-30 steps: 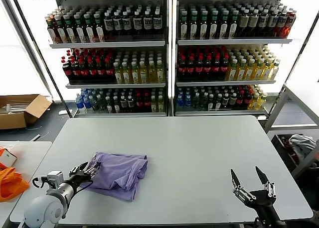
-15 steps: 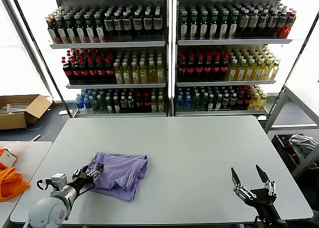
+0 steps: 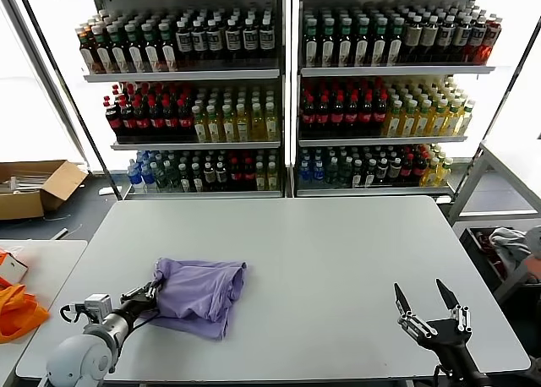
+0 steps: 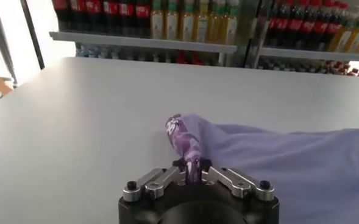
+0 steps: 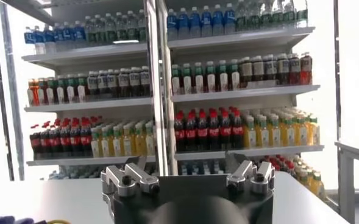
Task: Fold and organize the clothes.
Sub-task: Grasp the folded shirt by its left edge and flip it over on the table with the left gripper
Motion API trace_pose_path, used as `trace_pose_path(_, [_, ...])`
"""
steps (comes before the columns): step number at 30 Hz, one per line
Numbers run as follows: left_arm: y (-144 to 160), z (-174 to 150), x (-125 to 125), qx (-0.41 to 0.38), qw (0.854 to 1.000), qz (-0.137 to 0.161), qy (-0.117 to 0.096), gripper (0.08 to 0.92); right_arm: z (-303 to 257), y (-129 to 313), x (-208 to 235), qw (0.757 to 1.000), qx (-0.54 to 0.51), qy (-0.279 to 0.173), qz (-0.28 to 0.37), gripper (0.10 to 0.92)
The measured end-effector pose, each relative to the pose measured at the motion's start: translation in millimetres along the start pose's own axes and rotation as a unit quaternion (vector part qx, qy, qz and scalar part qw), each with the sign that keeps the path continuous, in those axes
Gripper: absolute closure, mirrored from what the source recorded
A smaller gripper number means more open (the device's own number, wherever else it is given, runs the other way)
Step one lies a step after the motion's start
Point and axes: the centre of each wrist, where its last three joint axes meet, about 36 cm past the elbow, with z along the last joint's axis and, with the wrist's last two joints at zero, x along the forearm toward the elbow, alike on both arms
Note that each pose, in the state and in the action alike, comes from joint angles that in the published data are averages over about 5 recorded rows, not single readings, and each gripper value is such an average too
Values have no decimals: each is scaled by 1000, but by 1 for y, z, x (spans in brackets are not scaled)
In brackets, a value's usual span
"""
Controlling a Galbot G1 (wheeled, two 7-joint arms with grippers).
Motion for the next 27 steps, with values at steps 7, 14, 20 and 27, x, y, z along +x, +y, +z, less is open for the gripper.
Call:
trace_pose_path(7, [43,-14,21,18,999,-44,-24,879,1,0,-4,1000,-3,-3,0,200])
trace_pose_path(14, [100,-57,61,23,992,-109,-63,879,3,3,-8,1000,-9,-5,-3,200])
trace_pose_path(20, [124,-100,97,14,985,-143,-96,879,6,3,-12,1000,-17,-11,0,200])
trace_pose_path(27, [90,-114,106,-13,988,-114,-107,879,10,-1,-13,1000,-17,-12,4,200])
